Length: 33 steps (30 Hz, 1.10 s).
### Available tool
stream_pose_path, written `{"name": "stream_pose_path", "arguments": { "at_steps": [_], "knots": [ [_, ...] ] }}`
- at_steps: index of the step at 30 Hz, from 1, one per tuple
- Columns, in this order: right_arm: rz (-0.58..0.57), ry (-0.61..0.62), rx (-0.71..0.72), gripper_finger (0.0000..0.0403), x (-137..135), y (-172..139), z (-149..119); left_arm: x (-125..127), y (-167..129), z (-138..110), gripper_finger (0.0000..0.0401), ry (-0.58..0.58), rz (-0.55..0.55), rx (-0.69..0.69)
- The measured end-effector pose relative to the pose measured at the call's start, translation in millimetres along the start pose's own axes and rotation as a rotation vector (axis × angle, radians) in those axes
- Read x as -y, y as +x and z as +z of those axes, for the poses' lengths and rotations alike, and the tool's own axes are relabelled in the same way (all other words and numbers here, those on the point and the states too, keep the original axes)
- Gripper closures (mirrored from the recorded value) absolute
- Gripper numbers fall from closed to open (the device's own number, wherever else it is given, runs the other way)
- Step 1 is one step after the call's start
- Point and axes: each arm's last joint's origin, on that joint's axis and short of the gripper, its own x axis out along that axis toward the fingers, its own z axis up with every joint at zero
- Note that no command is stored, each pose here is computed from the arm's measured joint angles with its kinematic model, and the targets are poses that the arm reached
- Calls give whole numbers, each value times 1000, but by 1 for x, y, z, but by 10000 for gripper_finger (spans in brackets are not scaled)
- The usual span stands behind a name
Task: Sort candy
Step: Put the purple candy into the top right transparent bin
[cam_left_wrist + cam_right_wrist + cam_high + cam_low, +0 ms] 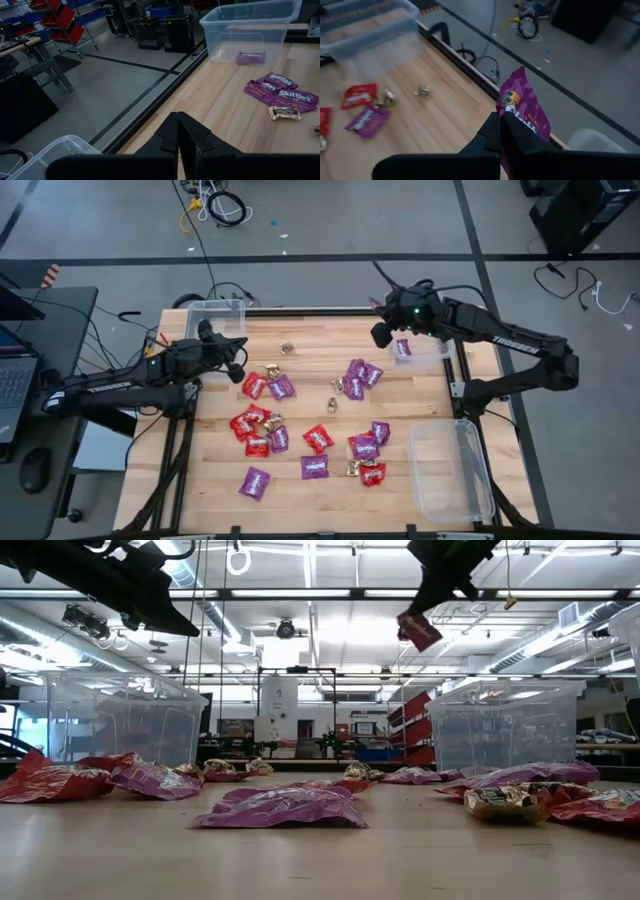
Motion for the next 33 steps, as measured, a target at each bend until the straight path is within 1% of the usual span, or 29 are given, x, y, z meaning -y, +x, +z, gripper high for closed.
{"name": "stream_pose_path", "arguments": {
  "at_steps": [9, 11, 20, 24, 29, 33],
  "knots": [
    [-112, 22, -89, 403, 28, -2, -8, 0, 0, 0, 392, 0, 0, 0],
    [-146, 17, -111, 403, 34, 0, -14, 0, 0, 0, 392, 0, 0, 0],
    [-227, -4, -170, 403, 58, 5, -37, 0, 0, 0, 392, -2, 0, 1],
    [-238, -7, -188, 403, 67, 5, -47, 0, 0, 0, 392, -4, 0, 0],
    [-255, 19, -230, 403, 77, 10, -63, 0, 0, 0, 392, -4, 1, 0],
    [-237, 51, -238, 403, 84, 16, -75, 0, 0, 0, 392, -4, 1, 0]
  ]
}}
